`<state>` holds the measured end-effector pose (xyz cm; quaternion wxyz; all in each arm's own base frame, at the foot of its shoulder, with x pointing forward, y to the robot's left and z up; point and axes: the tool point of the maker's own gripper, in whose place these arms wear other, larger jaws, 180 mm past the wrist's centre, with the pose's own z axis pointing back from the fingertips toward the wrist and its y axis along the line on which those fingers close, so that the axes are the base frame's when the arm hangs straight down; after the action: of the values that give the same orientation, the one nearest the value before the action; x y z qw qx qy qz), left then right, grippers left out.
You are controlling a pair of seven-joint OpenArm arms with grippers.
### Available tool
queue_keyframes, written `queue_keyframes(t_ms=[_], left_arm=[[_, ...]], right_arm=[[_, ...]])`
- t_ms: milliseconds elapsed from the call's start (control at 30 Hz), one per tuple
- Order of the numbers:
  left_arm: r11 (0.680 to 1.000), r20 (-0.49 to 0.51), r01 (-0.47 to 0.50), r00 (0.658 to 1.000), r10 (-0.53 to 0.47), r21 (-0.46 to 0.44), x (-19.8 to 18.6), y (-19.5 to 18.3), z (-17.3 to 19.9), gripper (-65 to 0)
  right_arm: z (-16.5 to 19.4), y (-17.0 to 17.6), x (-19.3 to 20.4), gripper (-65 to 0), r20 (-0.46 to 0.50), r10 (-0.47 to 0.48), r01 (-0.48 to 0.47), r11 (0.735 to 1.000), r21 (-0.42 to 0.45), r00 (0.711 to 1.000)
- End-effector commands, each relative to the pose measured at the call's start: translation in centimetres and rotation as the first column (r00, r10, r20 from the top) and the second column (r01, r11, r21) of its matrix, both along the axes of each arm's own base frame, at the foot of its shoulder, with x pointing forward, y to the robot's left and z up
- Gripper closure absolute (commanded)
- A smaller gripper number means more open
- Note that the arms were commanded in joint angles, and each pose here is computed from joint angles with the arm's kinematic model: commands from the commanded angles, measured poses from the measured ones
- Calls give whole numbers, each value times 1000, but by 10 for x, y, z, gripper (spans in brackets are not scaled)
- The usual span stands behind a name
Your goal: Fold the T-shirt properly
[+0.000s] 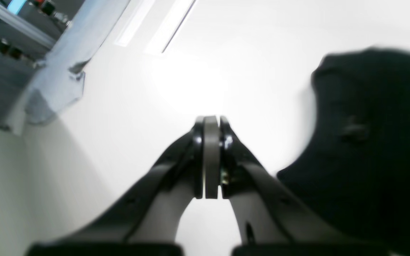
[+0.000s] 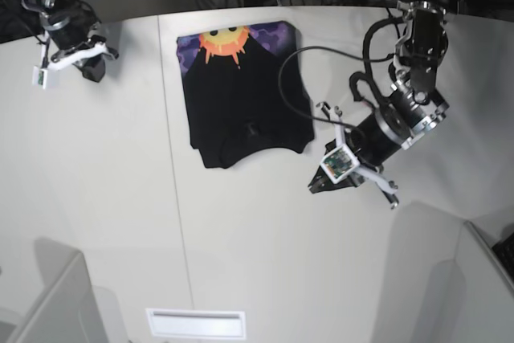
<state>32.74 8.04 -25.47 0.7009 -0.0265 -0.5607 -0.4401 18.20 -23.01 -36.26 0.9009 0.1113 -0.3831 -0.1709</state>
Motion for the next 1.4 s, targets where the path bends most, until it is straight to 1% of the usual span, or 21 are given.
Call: queue_keyframes(t_ms=[0,100,200,267,367,433,533,633,700,833,900,1033,1067,1100,1133,1200,1233,1267,1300,1333,1367], left_arm=[[999,24,-10,1000,11,-45,-4,6,8,0],[991,-44,-61,997,56,-123,-29,25,-12,0],[984,-103,-79,993,63,-161,-58,31,-32,0],[979,-138,-71,989,45,-189,-80,28,-42,0],[973,-183,-41,983,-2,-229,-114,25,-53,0],[967,-225,-37,974,-22,-254,-138,23,-60,0],[963,-304,-61,952,-23,-264,-169,24,-74,0],[960,-404,-90,914,-26,-264,-206,22,-89,0],[959,-459,-104,888,-31,-264,-227,20,-95,0],[957,-547,-134,837,-29,-256,-262,19,-105,0],[955,-587,-163,810,-14,-249,-276,21,-113,0],[941,-663,-246,748,32,-233,-297,25,-138,0],[935,-682,-271,730,45,-228,-303,25,-145,0],[930,-700,-293,712,57,-223,-309,26,-151,0],[923,-722,-319,688,71,-213,-316,27,-160,0],[915,-771,-355,632,82,-193,-334,27,-179,0],[913,-786,-359,614,76,-192,-338,25,-187,0],[912,-807,-365,587,70,-186,-346,22,-198,0],[909,-830,-378,553,69,-176,-355,21,-209,0],[906,-851,-391,520,75,-159,-364,22,-220,0],[906,-862,-396,501,74,-152,-367,22,-228,0]], right_arm=[[12,-6,2,0,48,27,-25,999,-40,998],[16,-9,-8,0,69,87,-81,993,-82,994],[14,-7,-21,0,47,150,-144,984,-106,988],[8,-3,-32,0,11,204,-201,970,-138,979],[-5,-3,-49,0,-75,260,-270,941,-205,963],[-13,-6,-64,0,-136,261,-287,928,-236,956],[-22,-7,-89,0,-229,266,-317,920,-228,936],[-31,-7,-113,0,-331,275,-351,916,-196,902],[-36,-3,-127,0,-387,308,-394,904,-166,869],[-43,8,-155,0,-466,386,-478,873,-94,796],[-51,22,-166,0,-481,420,-500,865,-43,769],[-71,51,-180,0,-484,487,-525,848,64,727],[-79,57,-185,0,-497,504,-540,838,82,706],[-86,60,-190,0,-520,517,-558,825,89,680],[-95,62,-195,0,-545,531,-586,806,88,649],[-115,67,-209,0,-601,557,-644,760,91,573],[-124,70,-214,0,-616,570,-666,740,97,544],[-134,74,-223,0,-631,586,-686,718,115,508],[-144,77,-228,0,-640,599,-700,702,130,481],[-155,81,-235,0,-647,610,-707,691,152,457],[-163,84,-241,0,-652,619,-708,684,174,437]])
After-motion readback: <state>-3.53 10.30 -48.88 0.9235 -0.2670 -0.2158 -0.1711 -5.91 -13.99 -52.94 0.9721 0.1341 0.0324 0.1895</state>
